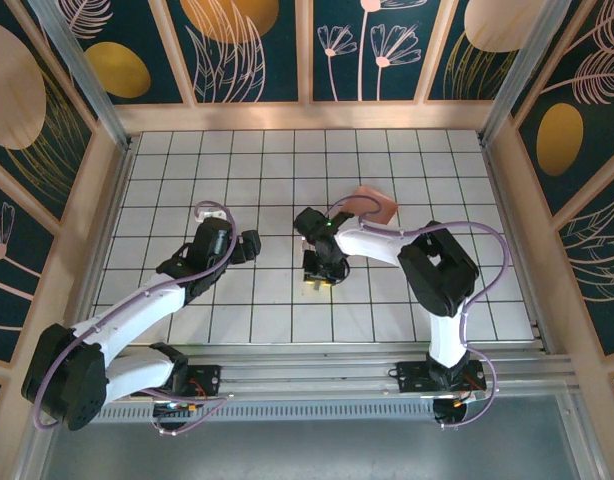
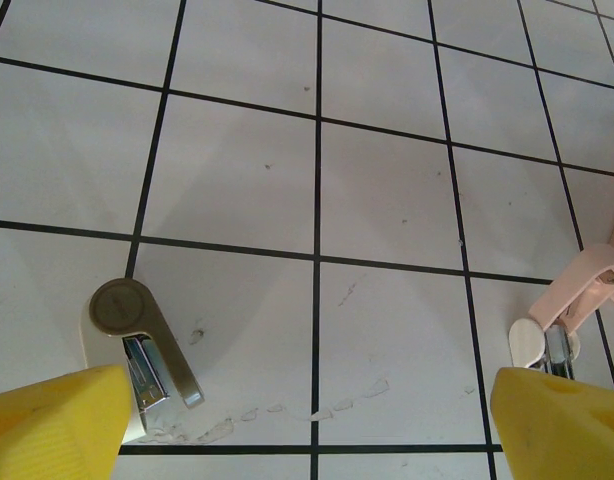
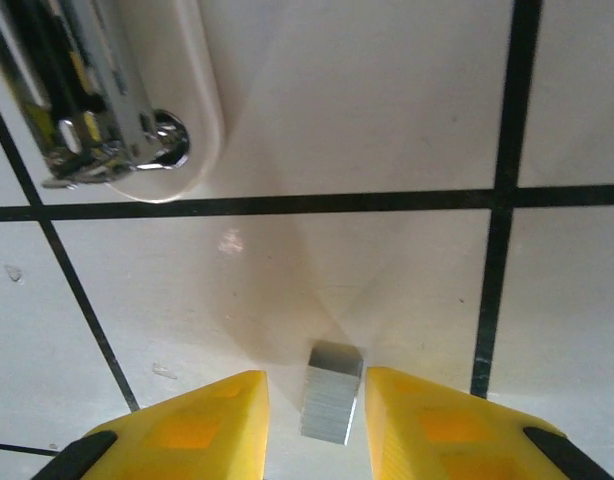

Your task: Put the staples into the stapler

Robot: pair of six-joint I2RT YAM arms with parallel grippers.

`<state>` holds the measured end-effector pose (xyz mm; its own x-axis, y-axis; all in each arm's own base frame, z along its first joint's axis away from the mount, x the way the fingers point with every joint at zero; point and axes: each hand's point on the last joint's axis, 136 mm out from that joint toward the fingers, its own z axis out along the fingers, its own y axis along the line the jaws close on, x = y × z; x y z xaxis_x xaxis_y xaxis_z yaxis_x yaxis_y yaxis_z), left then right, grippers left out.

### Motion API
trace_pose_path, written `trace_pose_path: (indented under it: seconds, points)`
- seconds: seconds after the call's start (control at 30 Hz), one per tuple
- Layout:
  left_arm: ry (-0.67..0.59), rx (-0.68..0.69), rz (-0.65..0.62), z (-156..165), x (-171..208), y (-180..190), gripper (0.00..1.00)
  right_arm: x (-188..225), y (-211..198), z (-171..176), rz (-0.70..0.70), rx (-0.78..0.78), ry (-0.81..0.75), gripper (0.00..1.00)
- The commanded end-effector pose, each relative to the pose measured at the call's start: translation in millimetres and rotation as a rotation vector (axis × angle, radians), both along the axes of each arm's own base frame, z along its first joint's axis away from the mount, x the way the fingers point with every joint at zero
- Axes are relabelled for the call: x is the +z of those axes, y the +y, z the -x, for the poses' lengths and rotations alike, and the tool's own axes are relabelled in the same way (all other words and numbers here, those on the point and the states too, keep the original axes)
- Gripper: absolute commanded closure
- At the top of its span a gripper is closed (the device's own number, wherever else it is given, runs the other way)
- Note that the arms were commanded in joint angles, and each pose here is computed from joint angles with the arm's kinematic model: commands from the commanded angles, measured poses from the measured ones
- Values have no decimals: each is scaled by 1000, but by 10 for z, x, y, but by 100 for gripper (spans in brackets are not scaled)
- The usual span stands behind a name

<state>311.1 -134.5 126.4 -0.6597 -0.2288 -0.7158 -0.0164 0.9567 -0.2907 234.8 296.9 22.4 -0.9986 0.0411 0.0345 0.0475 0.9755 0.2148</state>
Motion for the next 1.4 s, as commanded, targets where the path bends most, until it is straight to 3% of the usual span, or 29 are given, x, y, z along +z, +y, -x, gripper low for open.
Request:
trace_pose_path:
  seconds: [0.0,0.53,0.8,1.0,1.37]
  points:
    - [-24,-12,5,-5,39,1,8,-21,-9,22,39,26,17,70]
    - [-25,-16,0,4,40,6,8,-175,-107,93,188,77,60,74]
    - [-28,-15,-5,7,44,17,8,-156,-77,86,172,65,39,80]
    - [-38,-5,-9,-8,48,33,8,82,-44,-76,123,15,-80,81]
    - [-178,56,53,-182,253,42,8,625,65,-593,14,-27,-395,81]
